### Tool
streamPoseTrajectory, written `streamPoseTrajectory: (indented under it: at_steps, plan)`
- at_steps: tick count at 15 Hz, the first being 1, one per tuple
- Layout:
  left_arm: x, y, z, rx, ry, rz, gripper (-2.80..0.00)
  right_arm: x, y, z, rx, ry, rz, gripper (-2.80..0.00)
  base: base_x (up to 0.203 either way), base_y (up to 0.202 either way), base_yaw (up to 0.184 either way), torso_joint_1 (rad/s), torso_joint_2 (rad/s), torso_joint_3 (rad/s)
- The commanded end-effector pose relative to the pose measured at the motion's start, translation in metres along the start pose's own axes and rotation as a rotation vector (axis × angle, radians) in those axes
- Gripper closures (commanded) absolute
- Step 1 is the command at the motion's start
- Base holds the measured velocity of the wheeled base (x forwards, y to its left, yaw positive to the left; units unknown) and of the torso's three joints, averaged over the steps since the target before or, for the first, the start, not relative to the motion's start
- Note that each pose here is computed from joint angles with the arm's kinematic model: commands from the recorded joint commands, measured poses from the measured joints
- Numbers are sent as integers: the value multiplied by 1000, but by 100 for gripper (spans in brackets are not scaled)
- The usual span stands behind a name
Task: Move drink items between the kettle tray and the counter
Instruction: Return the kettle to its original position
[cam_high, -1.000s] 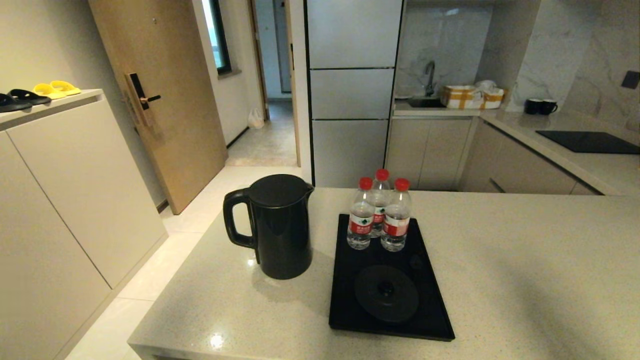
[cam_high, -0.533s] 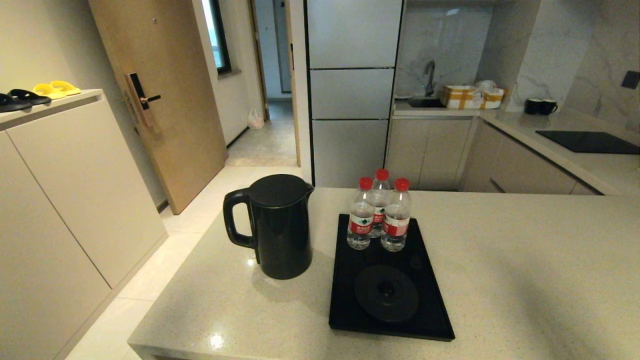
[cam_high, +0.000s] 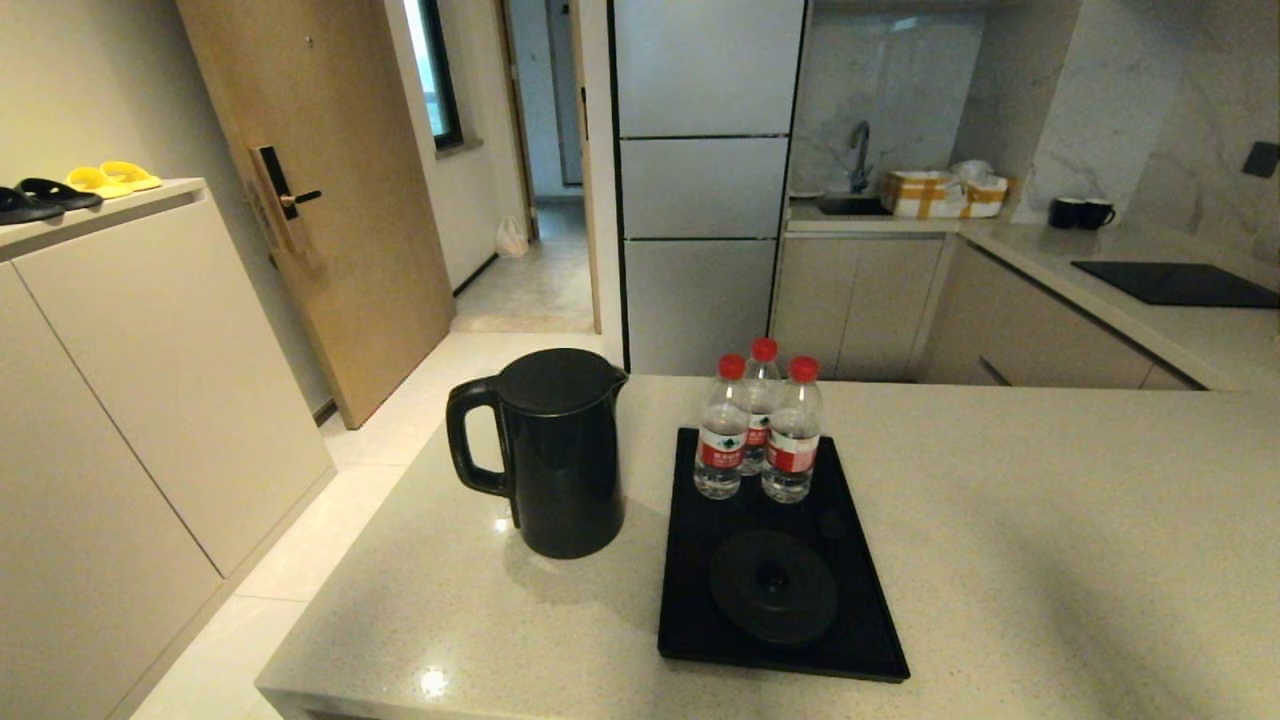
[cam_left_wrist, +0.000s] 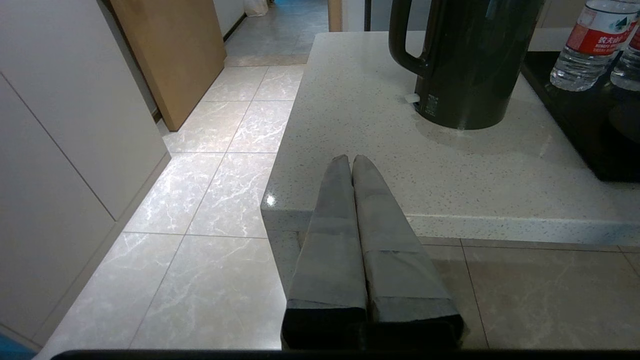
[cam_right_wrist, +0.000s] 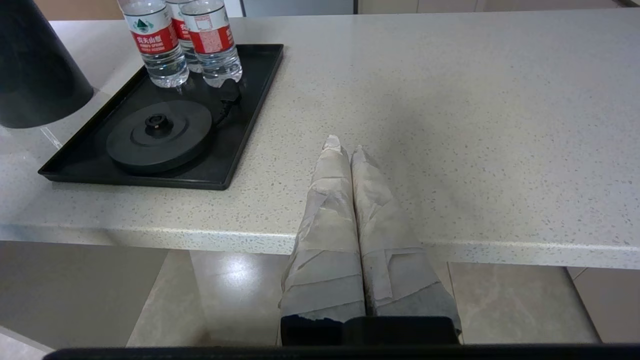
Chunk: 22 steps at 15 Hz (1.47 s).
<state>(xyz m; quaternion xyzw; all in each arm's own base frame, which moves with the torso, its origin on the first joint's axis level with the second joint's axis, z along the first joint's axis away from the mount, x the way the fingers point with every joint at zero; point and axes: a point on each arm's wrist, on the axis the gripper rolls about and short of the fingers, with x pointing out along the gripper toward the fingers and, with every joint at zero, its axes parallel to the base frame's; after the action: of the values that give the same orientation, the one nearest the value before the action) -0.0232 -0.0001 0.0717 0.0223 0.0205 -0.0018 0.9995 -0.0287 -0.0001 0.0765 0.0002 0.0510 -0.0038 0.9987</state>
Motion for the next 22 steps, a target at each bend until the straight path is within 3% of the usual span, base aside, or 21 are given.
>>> streamPoseTrajectory:
  at_steps: [1,2,4,7,8,10,12,15,16,20,22]
  plan:
    - [0,0,0,25,4,-3,0,0,0,0,-1,1,0,0,0,0,0,0,0,0]
    - [0,0,0,66,5,-6,0,0,0,0,-1,1,0,0,0,0,0,0,0,0]
    - [0,0,1,71,-1,-6,0,0,0,0,-1,1,0,0,0,0,0,0,0,0]
    - [-11,2,47,70,-61,-7,0,0,0,0,-1,1,0,0,0,0,0,0,0,0]
    - [-12,2,58,62,-38,-6,0,0,0,0,-1,1,0,0,0,0,0,0,0,0]
    - [-15,5,100,27,32,1,0,0,0,0,-1,1,0,0,0,0,0,0,0,0]
    - [-9,6,129,-5,219,4,0,0,0,0,-1,1,0,0,0,0,0,0,0,0]
    - [20,6,137,-50,475,-18,0,0,0,0,-1,1,0,0,0,0,0,0,0,0]
    - [25,6,139,-66,523,-29,0,0,0,0,-1,1,0,0,0,0,0,0,0,0]
    - [29,6,138,-76,532,-39,0,0,0,0,-1,1,0,0,0,0,0,0,0,0]
    - [66,5,141,-76,459,-49,0,0,0,0,-1,1,0,0,0,0,0,0,0,0]
